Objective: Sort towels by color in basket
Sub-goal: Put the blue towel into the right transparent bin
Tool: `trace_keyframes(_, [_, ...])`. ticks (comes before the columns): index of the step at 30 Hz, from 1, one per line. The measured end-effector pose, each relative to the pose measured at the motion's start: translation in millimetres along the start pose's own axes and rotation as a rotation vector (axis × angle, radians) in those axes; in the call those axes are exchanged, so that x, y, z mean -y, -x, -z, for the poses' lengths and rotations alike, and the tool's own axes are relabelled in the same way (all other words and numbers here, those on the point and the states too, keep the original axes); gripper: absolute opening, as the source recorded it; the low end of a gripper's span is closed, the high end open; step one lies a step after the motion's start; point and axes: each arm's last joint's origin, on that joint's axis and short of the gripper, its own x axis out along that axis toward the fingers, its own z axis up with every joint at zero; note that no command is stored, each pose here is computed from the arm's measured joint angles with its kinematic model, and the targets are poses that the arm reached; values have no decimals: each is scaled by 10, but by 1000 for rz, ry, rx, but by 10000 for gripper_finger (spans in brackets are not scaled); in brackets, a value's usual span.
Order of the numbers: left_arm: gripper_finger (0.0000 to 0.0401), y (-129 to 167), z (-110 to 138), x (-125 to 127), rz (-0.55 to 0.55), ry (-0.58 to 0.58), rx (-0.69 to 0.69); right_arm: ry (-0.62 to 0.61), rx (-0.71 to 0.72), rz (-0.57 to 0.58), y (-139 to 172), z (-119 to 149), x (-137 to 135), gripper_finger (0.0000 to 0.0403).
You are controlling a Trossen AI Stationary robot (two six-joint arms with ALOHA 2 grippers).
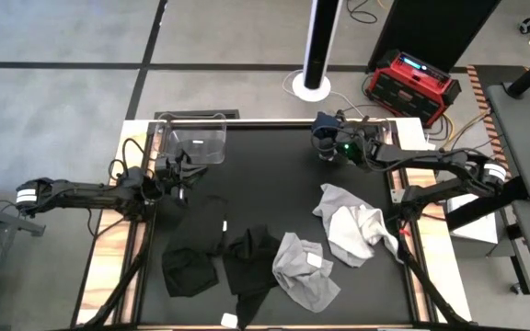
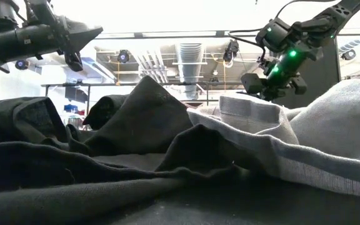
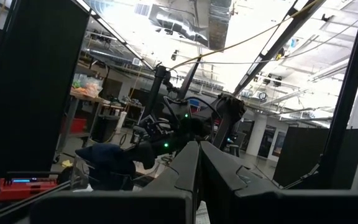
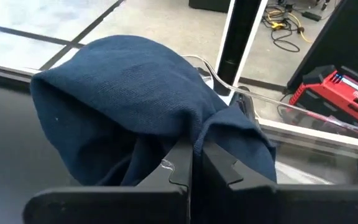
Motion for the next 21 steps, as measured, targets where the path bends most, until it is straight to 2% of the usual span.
trace_keyframes(12, [0, 0, 4, -1, -1, 0, -4, -23, -54, -9, -9, 92, 26, 11])
trace_keyframes(21, [0, 0, 7, -2, -2, 0, -7, -28, -45, -9, -5, 59, 15, 53])
